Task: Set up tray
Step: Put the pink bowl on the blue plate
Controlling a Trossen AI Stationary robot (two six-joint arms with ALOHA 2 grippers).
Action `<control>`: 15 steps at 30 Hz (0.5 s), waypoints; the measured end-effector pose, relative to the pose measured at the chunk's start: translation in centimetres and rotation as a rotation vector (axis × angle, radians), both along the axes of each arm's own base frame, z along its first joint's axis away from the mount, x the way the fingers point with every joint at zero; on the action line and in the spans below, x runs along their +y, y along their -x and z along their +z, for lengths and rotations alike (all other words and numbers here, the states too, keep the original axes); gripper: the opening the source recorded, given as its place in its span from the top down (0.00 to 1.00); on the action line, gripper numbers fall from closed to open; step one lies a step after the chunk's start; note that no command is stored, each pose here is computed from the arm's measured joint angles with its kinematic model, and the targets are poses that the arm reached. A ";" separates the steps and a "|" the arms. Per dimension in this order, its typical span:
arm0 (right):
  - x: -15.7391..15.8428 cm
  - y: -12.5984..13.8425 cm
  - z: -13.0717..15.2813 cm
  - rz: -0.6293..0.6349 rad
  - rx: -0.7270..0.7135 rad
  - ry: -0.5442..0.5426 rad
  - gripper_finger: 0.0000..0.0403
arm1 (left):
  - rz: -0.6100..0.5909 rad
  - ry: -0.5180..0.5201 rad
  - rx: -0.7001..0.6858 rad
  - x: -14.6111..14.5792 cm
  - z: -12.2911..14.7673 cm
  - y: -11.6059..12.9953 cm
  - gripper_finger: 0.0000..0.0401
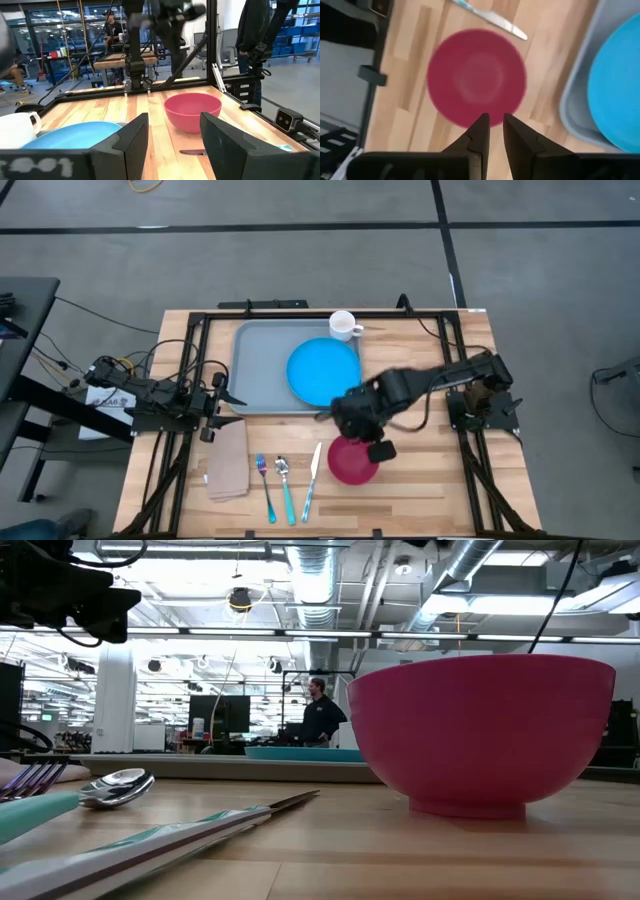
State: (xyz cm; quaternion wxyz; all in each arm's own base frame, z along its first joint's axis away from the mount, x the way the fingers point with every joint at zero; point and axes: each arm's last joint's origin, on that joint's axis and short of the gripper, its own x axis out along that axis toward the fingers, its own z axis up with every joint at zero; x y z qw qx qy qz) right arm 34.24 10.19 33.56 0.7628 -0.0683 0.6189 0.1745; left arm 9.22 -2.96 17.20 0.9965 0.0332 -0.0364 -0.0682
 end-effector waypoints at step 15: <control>-1.2 -4.5 -8.9 -0.104 0.126 0.054 0.82 | -0.001 0.002 0.001 0.0 0.0 0.0 0.58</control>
